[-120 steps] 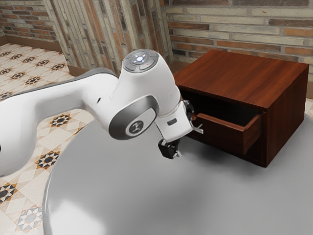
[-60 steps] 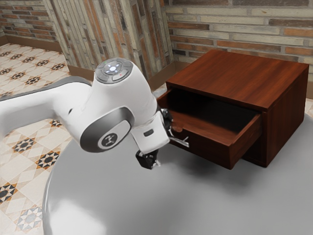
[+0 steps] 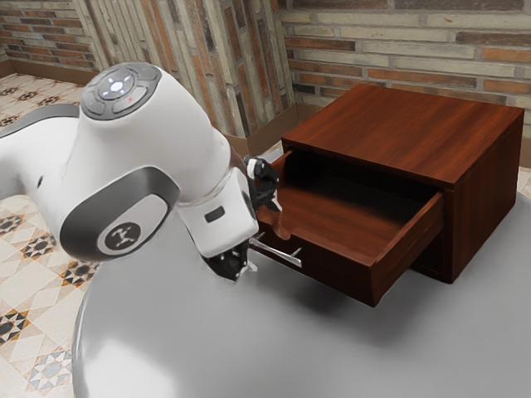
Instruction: Pull the drawer handle with one arm to open the drawer
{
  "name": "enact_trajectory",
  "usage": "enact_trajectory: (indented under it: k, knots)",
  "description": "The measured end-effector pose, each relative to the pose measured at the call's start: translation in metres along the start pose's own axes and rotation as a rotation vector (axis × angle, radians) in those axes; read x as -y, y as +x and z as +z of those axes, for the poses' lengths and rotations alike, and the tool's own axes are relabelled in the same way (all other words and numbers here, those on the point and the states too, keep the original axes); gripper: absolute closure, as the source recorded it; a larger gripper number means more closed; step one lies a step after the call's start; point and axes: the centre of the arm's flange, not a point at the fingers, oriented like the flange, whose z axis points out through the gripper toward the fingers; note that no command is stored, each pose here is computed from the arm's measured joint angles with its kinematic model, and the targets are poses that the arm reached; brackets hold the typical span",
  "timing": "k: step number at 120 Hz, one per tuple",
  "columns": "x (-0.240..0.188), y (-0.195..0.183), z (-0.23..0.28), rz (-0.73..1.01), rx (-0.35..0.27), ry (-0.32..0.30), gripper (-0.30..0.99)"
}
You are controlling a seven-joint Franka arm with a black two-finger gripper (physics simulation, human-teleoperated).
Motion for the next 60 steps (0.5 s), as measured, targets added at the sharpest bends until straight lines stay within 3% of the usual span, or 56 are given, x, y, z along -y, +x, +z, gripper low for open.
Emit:
enact_trajectory:
  k: [16, 30, 60]
  knots:
    - [0.017, 0.001, -0.02, -0.017, -0.009, 0.007, 0.01]
    - [0.041, 0.005, -0.045, -0.053, -0.057, 0.027, 0.0]
    - [0.114, 0.012, -0.04, -0.191, -0.13, -0.019, 0.0]
